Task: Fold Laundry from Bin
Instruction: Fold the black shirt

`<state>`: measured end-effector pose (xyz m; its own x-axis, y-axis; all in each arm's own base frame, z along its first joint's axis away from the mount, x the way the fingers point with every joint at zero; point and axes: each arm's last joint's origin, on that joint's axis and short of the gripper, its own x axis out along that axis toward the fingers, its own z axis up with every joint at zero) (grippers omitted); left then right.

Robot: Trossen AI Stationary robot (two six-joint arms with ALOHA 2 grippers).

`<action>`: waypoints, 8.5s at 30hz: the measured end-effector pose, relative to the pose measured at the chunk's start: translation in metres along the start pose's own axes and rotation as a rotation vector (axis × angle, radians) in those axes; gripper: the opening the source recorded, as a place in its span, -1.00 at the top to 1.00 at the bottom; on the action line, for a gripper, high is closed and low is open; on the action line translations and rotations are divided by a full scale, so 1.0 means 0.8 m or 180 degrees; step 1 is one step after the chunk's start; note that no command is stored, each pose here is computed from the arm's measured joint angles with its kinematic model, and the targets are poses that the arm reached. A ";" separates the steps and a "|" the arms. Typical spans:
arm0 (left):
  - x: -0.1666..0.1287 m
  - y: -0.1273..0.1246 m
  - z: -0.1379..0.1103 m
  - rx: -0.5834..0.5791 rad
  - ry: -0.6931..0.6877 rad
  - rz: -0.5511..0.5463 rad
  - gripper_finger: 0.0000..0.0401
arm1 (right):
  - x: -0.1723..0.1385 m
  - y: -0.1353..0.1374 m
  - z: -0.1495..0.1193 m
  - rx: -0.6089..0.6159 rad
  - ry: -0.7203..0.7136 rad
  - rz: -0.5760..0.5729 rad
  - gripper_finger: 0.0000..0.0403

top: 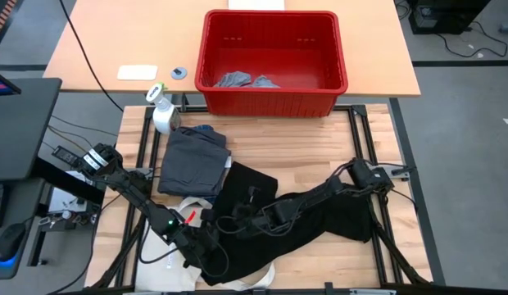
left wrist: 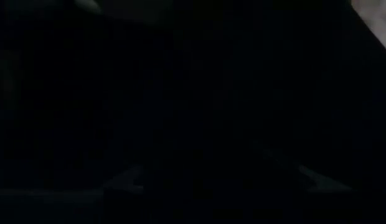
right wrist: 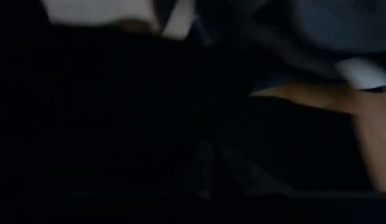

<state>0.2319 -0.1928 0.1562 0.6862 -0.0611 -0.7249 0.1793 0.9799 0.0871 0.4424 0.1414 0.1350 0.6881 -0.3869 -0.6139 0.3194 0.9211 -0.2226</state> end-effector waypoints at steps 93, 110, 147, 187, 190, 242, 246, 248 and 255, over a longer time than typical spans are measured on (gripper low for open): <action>-0.019 -0.028 -0.024 -0.0386 -0.0008 -0.0327 0.06 | -0.058 -0.054 -0.015 -0.1715 0.0705 -0.0416 0.44; -0.019 -0.028 -0.025 -0.0354 0.0013 -0.0318 0.06 | -0.008 -0.137 -0.009 -0.1018 0.1486 0.0369 0.52; -0.026 -0.021 0.001 -0.0119 -0.0440 -0.0409 0.06 | -0.034 -0.070 0.021 -0.0566 0.0373 0.0882 0.37; -0.029 0.022 0.015 -0.0684 -0.0581 0.0330 0.06 | -0.046 0.013 -0.048 -0.1845 0.0712 0.1092 0.71; -0.029 0.022 0.015 -0.0710 -0.0587 0.0328 0.06 | -0.050 0.017 -0.050 -0.2023 0.0695 0.1095 0.61; 0.011 0.006 0.009 -0.0434 -0.0316 -0.0522 0.06 | 0.051 -0.131 -0.006 -0.1171 0.0903 0.0699 0.07; 0.011 0.006 0.009 -0.0435 -0.0315 -0.0521 0.06 | 0.053 -0.135 -0.008 -0.1112 0.0935 0.0584 0.36; 0.011 0.006 0.008 -0.0433 -0.0310 -0.0519 0.06 | 0.052 -0.134 -0.009 -0.1119 0.0936 0.0587 0.54; 0.011 0.006 0.008 -0.0448 -0.0297 -0.0515 0.06 | 0.053 -0.135 -0.009 -0.1109 0.0934 0.0514 0.92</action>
<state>0.2434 -0.1899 0.1544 0.7198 -0.2306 -0.6548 0.1968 0.9723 -0.1260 0.4324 0.0260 0.1272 0.4821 -0.2556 -0.8380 -0.0482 0.9473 -0.3166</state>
